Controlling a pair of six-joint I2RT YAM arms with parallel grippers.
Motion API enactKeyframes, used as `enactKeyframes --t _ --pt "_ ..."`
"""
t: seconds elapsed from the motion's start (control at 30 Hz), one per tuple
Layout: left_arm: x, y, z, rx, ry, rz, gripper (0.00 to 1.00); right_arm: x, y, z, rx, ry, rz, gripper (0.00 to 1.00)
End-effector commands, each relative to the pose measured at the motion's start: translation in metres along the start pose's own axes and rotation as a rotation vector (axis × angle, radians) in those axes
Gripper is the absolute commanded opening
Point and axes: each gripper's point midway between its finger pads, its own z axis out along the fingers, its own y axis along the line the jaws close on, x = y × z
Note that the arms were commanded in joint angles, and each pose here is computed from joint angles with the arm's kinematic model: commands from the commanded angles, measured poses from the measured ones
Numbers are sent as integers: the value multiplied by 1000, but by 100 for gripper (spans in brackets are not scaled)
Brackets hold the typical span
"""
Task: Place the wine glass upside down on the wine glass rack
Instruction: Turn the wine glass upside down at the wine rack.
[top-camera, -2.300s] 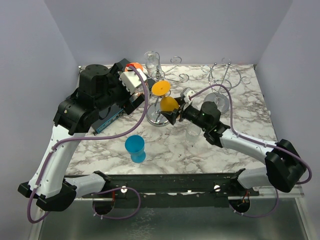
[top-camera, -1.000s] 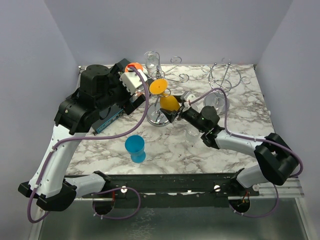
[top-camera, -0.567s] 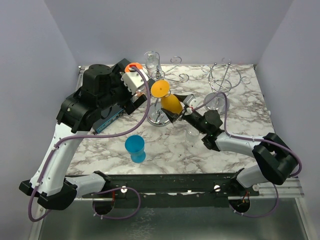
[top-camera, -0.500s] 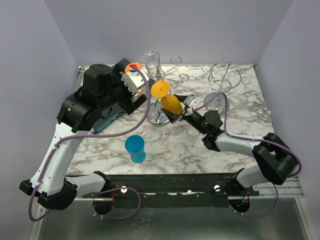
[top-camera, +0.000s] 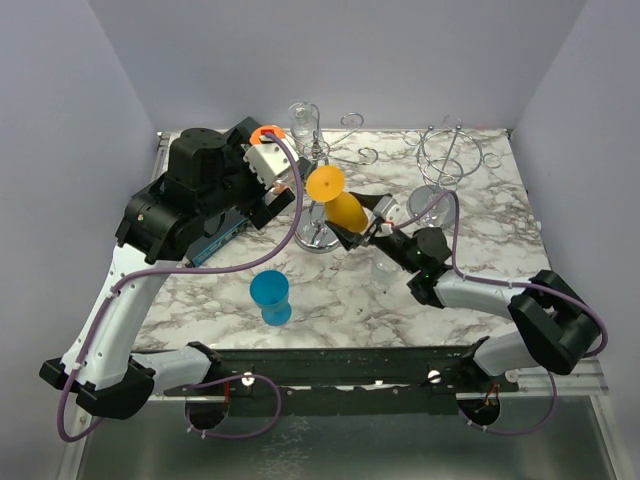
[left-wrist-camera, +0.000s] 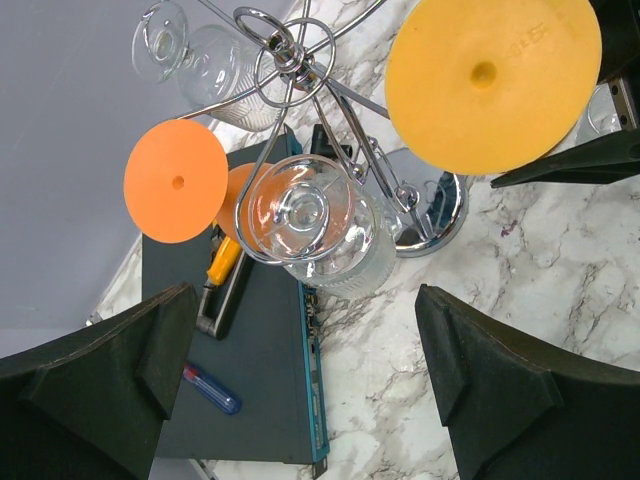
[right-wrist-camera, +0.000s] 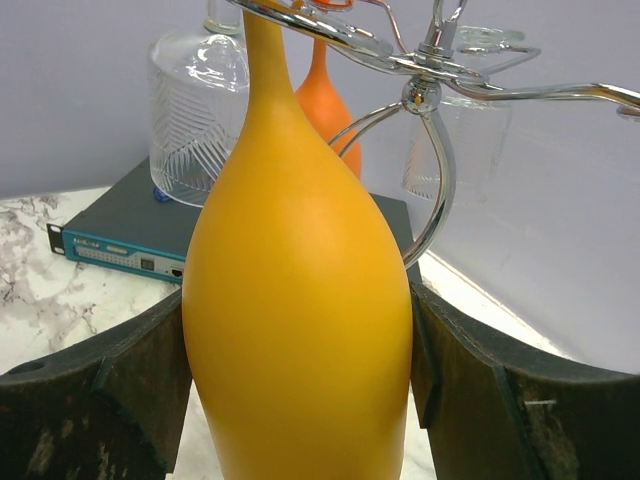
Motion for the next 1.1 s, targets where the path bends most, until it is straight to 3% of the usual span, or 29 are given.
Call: enactKeyframes --t 0.0,0.33,0.53,0.57,0.87,1.07 --pt "2 2 2 -18 5 2 99 -14 -7 -4 42 -51 6 63" --pt "0 3 0 -23 0 4 99 12 -7 -16 90 8 79 73" --pt "-3 4 1 -20 -6 5 99 19 -5 -18 88 39 106 87" --pt "-4 4 1 -22 -8 3 99 18 -4 -19 86 40 108 99" --pt "-14 7 3 -19 -27 -18 99 -4 -5 -28 80 39 116 100" --pt "-41 15 6 -21 -81 -99 99 -39 -3 -44 70 46 207 99"
